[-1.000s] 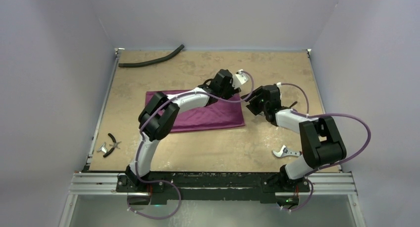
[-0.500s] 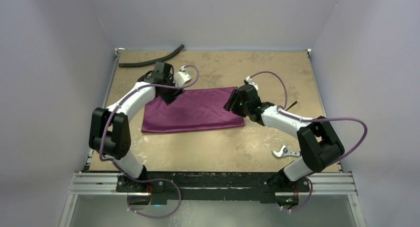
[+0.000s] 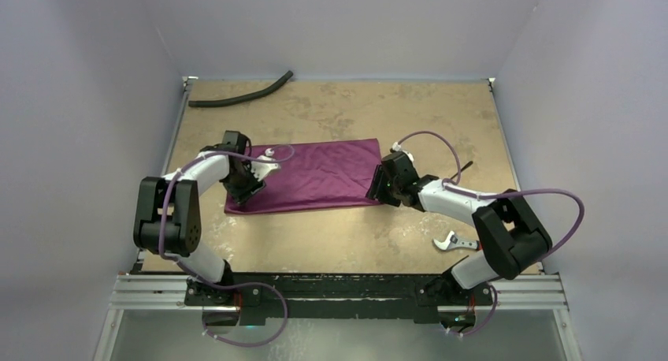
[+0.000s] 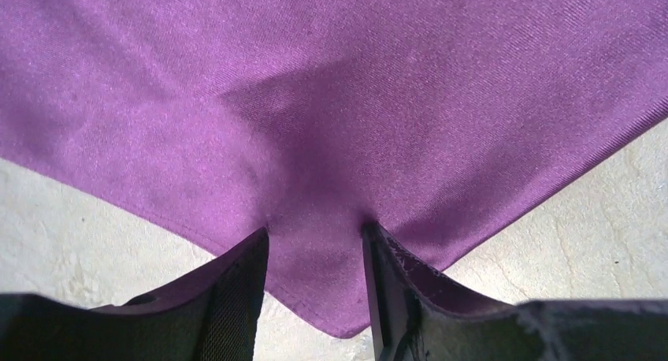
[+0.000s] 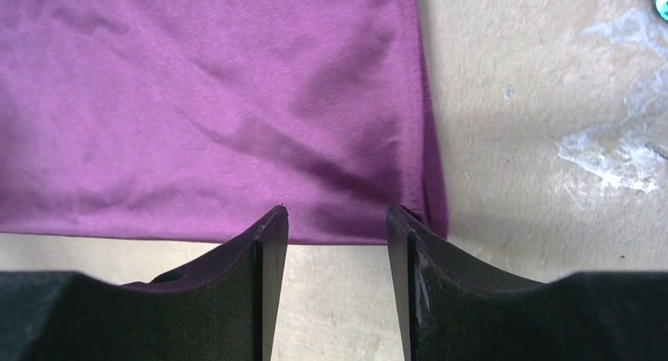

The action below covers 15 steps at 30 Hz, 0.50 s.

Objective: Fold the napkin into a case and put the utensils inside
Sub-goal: Smooth out the rectangle-folded napkin at the center of the board.

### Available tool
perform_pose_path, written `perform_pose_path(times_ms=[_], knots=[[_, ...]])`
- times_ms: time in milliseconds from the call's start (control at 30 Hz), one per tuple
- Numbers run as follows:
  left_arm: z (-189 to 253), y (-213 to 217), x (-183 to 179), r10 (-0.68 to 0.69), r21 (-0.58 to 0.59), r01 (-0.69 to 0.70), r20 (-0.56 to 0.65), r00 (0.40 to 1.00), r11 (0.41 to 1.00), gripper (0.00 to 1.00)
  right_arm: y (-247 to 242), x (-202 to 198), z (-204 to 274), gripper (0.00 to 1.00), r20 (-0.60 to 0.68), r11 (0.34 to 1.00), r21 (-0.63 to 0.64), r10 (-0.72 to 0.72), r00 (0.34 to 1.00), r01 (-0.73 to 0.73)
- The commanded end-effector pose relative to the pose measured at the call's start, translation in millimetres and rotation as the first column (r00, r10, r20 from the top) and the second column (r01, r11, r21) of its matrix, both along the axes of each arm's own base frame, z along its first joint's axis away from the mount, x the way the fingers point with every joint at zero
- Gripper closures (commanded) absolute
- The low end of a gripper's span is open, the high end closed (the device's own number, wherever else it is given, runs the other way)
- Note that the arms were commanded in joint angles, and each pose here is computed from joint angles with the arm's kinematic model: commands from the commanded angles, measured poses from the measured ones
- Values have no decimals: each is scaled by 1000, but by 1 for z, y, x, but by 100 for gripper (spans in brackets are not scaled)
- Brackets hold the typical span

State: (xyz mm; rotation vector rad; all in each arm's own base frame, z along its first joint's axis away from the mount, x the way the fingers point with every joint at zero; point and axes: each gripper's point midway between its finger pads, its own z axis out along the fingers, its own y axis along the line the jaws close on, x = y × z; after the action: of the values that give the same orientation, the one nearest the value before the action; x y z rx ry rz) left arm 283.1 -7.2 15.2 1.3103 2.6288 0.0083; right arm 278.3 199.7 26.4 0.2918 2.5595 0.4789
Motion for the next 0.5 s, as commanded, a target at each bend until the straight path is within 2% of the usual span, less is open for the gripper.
perform_pose_path(times_ms=[0,200,333,467], knots=[[0,14,-3,-35,47,32,69,997,998,54,-10,-20,-11,47,-59,999,-28,17,998,-18],[10,16,5,-18,53,11,132,991,999,54,-10,-16,0,47,-58,999,-36,22,998,-25],[51,7,34,13,1,-14,230,973,1000,47,-15,-8,20,43,-34,999,-37,-4,999,3],[91,0,49,52,-70,-32,294,954,997,39,-31,-12,17,38,-65,998,-49,-52,996,49]])
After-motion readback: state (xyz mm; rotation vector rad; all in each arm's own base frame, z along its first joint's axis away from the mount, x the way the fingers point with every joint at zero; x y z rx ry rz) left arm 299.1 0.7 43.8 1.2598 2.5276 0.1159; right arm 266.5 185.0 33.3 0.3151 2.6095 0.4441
